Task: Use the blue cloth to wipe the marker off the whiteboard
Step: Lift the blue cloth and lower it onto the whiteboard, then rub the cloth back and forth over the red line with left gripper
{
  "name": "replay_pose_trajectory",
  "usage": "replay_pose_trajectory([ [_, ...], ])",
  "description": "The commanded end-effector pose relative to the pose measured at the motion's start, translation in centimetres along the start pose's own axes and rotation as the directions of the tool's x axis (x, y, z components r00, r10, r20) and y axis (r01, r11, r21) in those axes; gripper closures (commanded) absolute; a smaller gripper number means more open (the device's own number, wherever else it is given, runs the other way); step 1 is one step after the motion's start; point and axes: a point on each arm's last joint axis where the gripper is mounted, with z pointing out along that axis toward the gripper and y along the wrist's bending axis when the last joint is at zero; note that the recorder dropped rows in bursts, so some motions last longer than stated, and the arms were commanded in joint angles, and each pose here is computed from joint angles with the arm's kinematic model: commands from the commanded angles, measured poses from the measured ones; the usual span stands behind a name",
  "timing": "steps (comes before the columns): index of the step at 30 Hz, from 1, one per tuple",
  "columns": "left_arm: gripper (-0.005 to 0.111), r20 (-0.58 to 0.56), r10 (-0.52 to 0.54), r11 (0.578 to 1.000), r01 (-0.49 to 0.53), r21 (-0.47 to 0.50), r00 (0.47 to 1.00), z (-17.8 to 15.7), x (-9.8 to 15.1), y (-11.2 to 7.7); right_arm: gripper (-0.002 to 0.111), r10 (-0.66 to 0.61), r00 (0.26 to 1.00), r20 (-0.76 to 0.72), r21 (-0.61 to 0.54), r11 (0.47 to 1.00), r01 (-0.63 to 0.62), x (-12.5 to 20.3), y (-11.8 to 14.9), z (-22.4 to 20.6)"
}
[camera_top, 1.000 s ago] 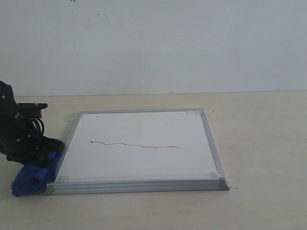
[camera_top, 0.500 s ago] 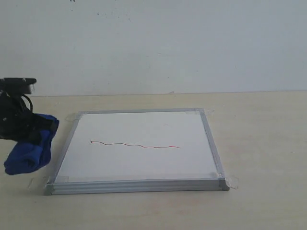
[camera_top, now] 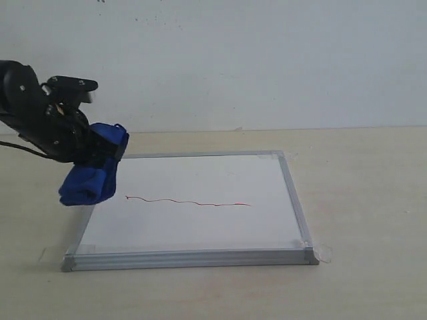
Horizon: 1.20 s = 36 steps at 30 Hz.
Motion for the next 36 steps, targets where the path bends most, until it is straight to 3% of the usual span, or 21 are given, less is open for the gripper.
replay_pose_trajectory([
  [1,0.103,-0.050,0.059,0.998,-0.060,-0.013,0.997,4.0,-0.4,0.1,0.108,0.000,1.000,0.011,0.001,1.000,0.000,-0.1,0.0,0.0],
  [6,0.103,-0.142,0.131,0.991,-0.135,-0.022,0.981,7.2,-0.1,-0.1,0.108,0.000,1.000,0.011,0.001,1.000,0.000,-0.1,0.0,0.0],
  [8,0.103,-0.151,0.186,0.982,-0.188,0.000,0.971,8.1,0.1,-1.7,0.108,0.000,1.000,0.011,0.001,1.000,0.000,-0.1,0.0,0.0],
  [16,0.103,-0.226,0.361,0.928,-0.322,0.190,0.905,8.6,2.3,-12.2,0.108,0.000,1.000,0.011,0.001,1.000,0.000,-0.1,0.0,0.0],
  [18,0.103,-0.217,0.376,0.920,-0.337,0.198,0.901,8.5,2.3,-12.9,0.108,0.000,1.000,0.011,0.001,1.000,0.000,-0.1,0.0,0.0],
  [20,0.103,-0.205,0.374,0.922,-0.339,0.189,0.904,8.5,2.1,-12.5,0.108,0.000,1.000,0.011,0.001,1.000,0.000,-0.1,0.0,0.0],
  [22,0.103,-0.211,0.335,0.939,-0.305,0.160,0.918,8.9,1.9,-10.8,0.108,-0.002,1.000,0.011,0.001,1.000,0.002,-0.1,0.0,0.0],
  [27,0.103,-0.255,0.164,0.986,-0.164,0.020,0.953,9.9,1.8,-3.9,0.108,-0.002,1.000,0.011,0.001,1.000,0.002,-0.1,0.0,0.0],
  [30,0.103,-0.262,0.094,0.994,-0.104,-0.022,0.960,10.0,2.0,-0.8,0.108,0.001,1.000,0.011,0.001,1.000,-0.001,-0.1,0.0,0.0],
  [33,0.103,-0.264,0.069,0.996,-0.080,-0.031,0.962,10.0,2.1,0.1,0.108,0.001,1.000,0.011,0.001,1.000,-0.001,-0.1,0.0,0.0],
  [36,0.103,-0.260,0.114,0.993,-0.118,-0.001,0.959,10.0,1.9,-1.9,0.108,-0.002,1.000,0.011,0.001,1.000,0.002,-0.1,0.0,0.0],
])
